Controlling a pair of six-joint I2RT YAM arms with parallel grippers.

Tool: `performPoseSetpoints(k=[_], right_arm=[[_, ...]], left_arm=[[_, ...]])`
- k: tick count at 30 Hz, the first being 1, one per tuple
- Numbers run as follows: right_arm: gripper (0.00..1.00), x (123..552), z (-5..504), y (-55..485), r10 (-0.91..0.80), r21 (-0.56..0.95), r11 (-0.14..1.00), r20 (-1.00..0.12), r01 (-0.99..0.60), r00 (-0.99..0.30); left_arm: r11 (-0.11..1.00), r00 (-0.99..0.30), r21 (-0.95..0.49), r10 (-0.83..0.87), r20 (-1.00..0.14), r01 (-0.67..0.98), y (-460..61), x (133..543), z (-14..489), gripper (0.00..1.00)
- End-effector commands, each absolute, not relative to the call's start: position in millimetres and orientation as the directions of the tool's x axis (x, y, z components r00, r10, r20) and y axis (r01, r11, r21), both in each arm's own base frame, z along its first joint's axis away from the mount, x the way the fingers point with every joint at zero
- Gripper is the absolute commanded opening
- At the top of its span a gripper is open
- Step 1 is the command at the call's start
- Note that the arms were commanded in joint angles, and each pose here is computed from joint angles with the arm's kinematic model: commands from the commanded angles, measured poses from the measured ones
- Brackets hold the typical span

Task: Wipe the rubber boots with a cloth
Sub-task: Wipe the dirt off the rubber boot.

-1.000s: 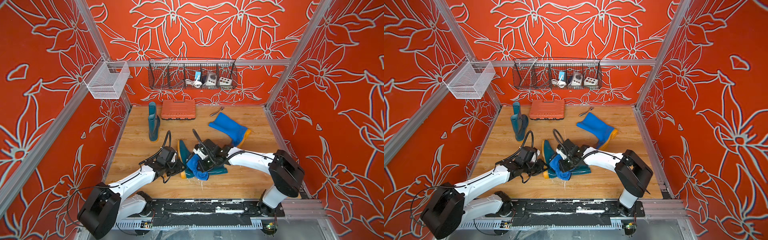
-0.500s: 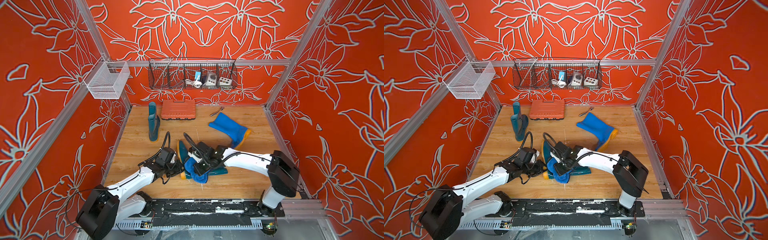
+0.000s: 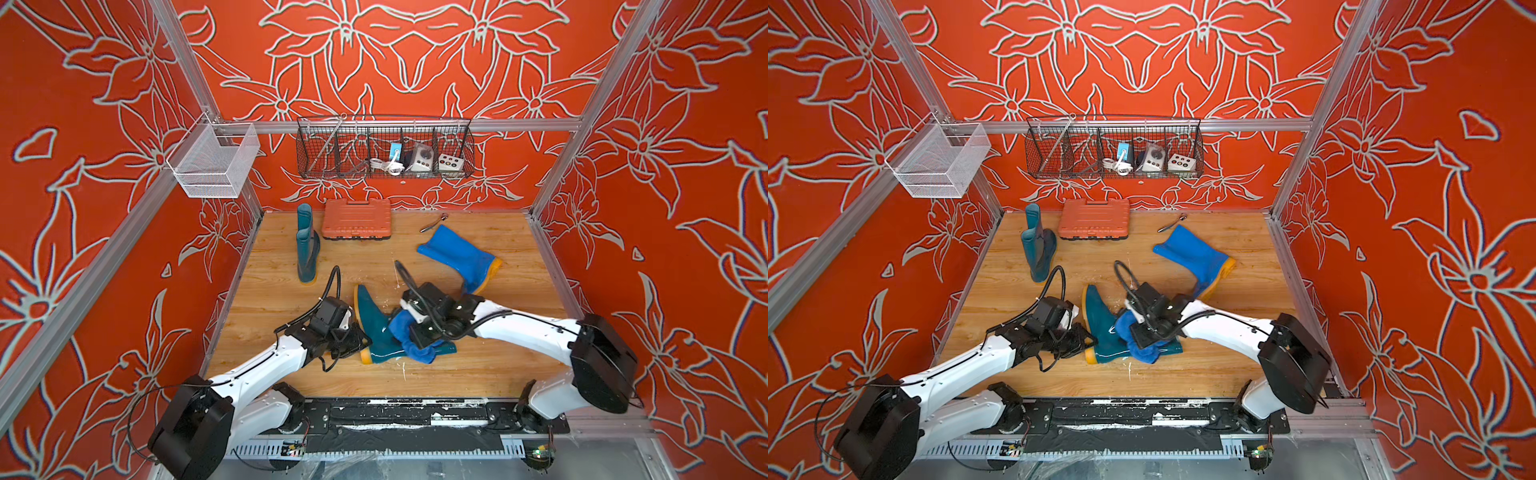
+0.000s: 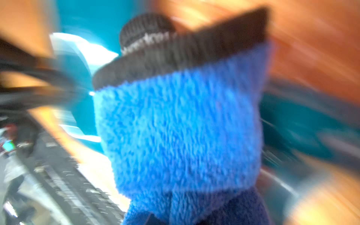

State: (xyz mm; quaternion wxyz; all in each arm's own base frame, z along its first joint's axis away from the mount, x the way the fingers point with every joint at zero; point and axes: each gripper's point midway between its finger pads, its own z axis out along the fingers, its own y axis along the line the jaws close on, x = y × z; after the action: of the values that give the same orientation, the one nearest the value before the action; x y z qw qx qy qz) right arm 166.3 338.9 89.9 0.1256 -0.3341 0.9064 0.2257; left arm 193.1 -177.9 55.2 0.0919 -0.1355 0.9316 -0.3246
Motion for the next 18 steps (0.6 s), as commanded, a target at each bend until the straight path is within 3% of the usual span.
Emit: performPoseSetpoints(k=[1,3,6,8,10,13,18], right_arm=[[0.00,155.7,81.1,360.6,-0.579,0.320,0.650,-0.379,-0.689,-0.722],[0.00,164.1,60.6,331.5,-0.557,0.274,0.715,-0.332,-0.643,-0.761],[0.00,179.2,36.1,267.6,-0.405,0.333,0.818,-0.247,-0.470,-0.880],[0.00,188.3,35.2,228.9,-0.297,0.357,0.857,-0.247,-0.371,-0.922],[0.00,193.2,47.1,212.5,-0.276,0.332,0.868,-0.296,-0.369,-0.914],[0.00,192.9,75.5,227.3,-0.307,0.343,0.831,-0.372,-0.437,-0.876],[0.00,169.5,122.5,304.9,-0.534,0.154,0.698,-0.538,-0.699,-0.652]], left_arm=[[0.776,-0.953,-0.574,-0.303,0.027,-0.263,-170.6,166.4,40.0,0.00],[0.775,-0.952,-0.575,-0.304,0.026,-0.263,-171.1,167.1,43.5,0.00],[0.773,-0.950,-0.574,-0.310,0.029,-0.270,-170.2,166.1,46.5,0.00],[0.770,-0.947,-0.572,-0.321,0.034,-0.281,-169.2,165.4,46.5,0.00],[0.762,-0.942,-0.576,-0.333,0.043,-0.296,-170.1,166.2,46.6,0.00],[0.745,-0.931,-0.578,-0.357,0.073,-0.332,-172.8,167.8,45.4,0.00],[0.735,-0.901,-0.525,-0.390,0.190,-0.429,-174.9,165.2,39.6,0.00]])
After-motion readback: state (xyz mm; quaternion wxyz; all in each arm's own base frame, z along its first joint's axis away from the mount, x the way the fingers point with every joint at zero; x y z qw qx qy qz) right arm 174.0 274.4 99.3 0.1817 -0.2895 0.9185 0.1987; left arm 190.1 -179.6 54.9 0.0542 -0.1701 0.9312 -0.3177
